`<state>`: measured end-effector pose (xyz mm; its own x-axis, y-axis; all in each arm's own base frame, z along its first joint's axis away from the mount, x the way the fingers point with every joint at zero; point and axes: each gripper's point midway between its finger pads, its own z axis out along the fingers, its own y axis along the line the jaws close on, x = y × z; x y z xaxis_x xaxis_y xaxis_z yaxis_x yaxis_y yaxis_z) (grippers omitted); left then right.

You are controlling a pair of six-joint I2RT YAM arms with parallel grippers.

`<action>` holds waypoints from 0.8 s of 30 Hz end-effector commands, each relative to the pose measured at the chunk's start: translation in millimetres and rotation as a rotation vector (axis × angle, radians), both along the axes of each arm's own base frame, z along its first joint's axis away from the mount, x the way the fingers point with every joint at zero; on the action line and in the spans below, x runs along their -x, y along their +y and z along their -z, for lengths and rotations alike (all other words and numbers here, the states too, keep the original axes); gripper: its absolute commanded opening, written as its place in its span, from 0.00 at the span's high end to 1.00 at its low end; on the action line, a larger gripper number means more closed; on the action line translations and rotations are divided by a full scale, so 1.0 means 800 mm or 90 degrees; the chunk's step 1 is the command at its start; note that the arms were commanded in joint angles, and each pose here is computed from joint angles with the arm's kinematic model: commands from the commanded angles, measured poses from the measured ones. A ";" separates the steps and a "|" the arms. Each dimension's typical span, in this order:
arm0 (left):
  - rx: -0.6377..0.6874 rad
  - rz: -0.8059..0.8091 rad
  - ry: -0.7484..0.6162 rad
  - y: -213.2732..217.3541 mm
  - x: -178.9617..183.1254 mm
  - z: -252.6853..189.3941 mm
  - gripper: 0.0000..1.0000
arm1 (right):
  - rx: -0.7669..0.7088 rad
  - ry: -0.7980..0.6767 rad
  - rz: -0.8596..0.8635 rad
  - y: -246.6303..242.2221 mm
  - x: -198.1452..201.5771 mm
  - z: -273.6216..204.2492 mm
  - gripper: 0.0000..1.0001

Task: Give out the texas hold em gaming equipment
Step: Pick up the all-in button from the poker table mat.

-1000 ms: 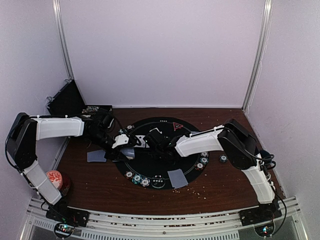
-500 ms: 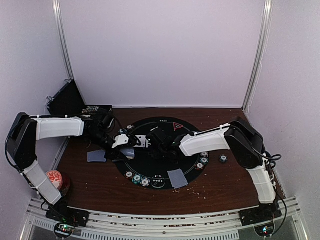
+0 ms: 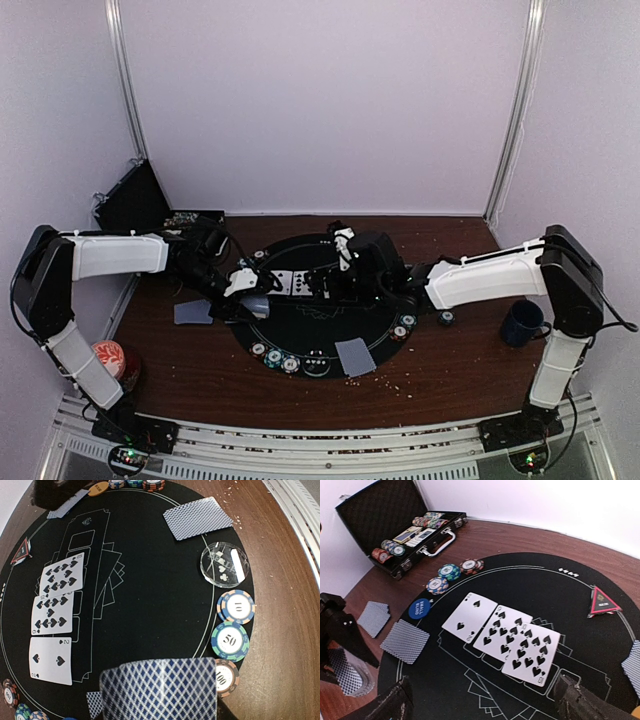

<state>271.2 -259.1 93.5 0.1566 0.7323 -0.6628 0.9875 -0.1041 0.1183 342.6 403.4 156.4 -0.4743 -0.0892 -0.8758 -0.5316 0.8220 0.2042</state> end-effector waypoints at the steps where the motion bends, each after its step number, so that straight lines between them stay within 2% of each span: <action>1: 0.017 0.013 -0.004 -0.007 0.001 -0.004 0.57 | -0.110 0.025 -0.140 0.045 0.032 -0.018 0.00; 8: 0.015 0.015 -0.001 -0.007 0.002 -0.002 0.58 | -0.115 0.044 -0.226 0.080 0.046 0.001 0.01; 11: 0.015 0.015 -0.002 -0.007 0.002 -0.002 0.57 | -0.114 0.047 -0.227 0.085 0.044 0.004 0.02; 14: 0.015 0.015 -0.002 -0.007 0.002 -0.002 0.58 | -0.083 0.040 -0.146 0.072 0.017 0.009 0.02; 24: 0.017 0.015 -0.003 -0.007 0.002 -0.003 0.58 | 0.047 0.046 0.176 -0.027 -0.126 0.043 0.00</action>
<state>270.9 -259.4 93.7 0.1564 0.7308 -0.6644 0.9876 -0.1050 0.1171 394.1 435.2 149.5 -0.5198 -0.0319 -0.8537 -0.5053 0.8172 0.2772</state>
